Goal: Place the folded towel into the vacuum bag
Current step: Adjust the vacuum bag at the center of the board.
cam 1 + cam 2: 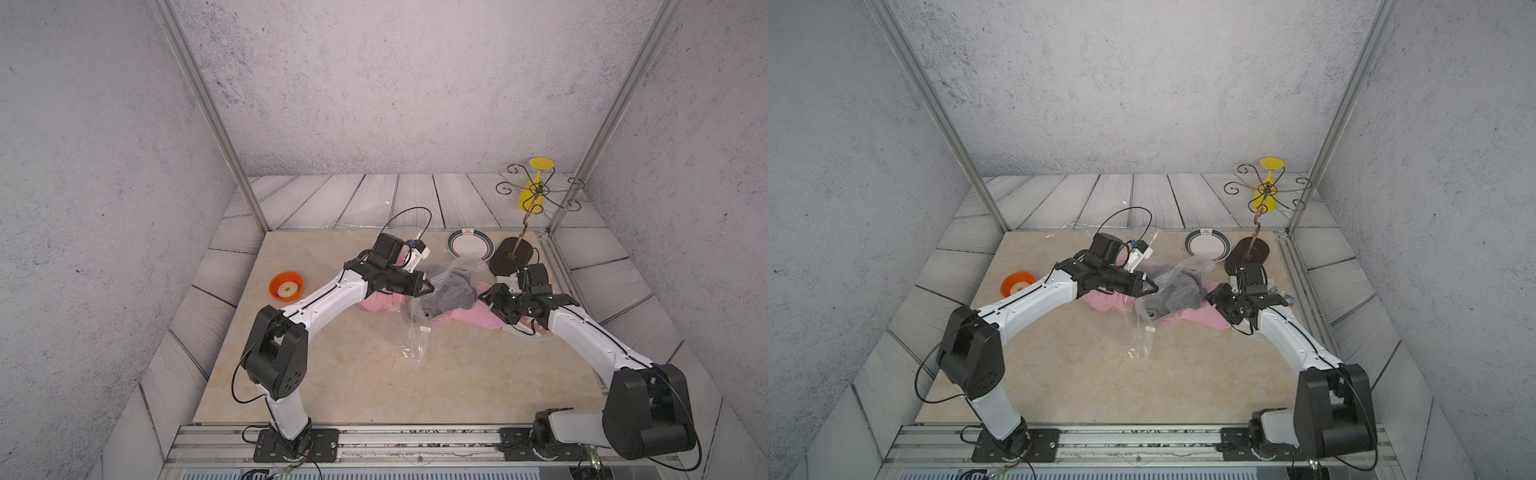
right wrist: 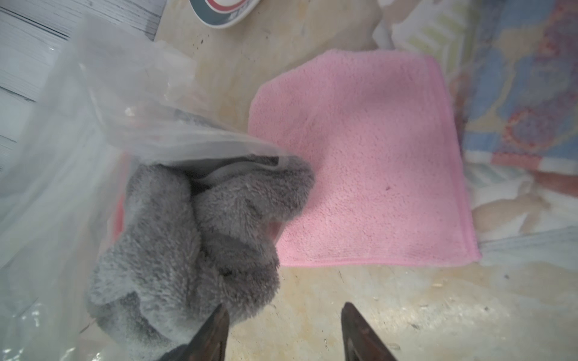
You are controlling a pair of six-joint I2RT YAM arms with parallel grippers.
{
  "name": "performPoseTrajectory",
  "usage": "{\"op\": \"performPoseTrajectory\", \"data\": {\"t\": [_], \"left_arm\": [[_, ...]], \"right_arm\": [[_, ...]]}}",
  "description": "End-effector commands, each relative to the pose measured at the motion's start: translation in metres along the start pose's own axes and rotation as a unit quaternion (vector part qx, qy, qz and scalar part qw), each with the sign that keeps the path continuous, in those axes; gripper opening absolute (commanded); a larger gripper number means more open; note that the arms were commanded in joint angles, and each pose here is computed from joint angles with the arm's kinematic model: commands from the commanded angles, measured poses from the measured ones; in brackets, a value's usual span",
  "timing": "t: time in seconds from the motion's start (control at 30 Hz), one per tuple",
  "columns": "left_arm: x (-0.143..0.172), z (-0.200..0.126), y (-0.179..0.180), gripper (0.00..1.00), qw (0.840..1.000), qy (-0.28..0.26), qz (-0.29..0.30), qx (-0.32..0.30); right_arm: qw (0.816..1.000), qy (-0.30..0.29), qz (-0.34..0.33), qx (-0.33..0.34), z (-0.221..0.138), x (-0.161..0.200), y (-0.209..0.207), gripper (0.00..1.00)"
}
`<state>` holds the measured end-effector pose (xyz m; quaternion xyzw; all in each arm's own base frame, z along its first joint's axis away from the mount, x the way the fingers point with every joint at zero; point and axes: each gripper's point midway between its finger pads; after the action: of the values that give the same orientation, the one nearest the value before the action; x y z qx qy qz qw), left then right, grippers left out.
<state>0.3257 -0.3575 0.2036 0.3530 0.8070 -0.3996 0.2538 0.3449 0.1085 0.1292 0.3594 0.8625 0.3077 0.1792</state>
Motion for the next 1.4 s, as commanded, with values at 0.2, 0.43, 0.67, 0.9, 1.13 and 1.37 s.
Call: {"op": "performPoseTrajectory", "data": {"t": [0.2, 0.43, 0.67, 0.9, 1.13, 1.37], "left_arm": [[-0.006, -0.015, -0.016, 0.00, 1.000, -0.015, 0.013, 0.020], [-0.003, -0.020, -0.026, 0.00, 0.999, -0.012, 0.022, 0.038], [-0.006, -0.026, -0.039, 0.00, 0.997, -0.017, 0.035, 0.067], [-0.006, -0.034, -0.043, 0.00, 0.996, -0.020, 0.045, 0.078], [-0.012, -0.055, -0.016, 0.00, 0.998, -0.038, 0.039, 0.021], [-0.013, -0.077, 0.027, 0.00, 0.997, -0.044, 0.024, -0.064]], "right_arm": [[0.999, -0.027, -0.039, -0.015, 0.039, -0.041, 0.036, 0.49], [0.997, -0.047, -0.067, -0.017, 0.065, -0.063, 0.045, 0.40], [0.996, -0.038, -0.072, -0.047, 0.080, -0.060, 0.046, 0.31], [0.993, -0.042, -0.079, -0.075, 0.075, -0.056, 0.051, 0.02], [0.984, -0.012, -0.074, -0.164, 0.038, -0.036, 0.086, 0.00], [0.955, 0.043, -0.076, -0.283, -0.022, -0.009, 0.141, 0.00]]}}
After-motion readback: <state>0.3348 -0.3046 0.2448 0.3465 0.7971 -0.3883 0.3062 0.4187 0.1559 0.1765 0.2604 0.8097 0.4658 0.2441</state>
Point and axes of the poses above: each gripper's point midway between its finger pads, its own z axis out along the fingers, its own y axis along the line the jaws close on, x = y × z, and after that the axes turned 13 degrees about z, right-handed
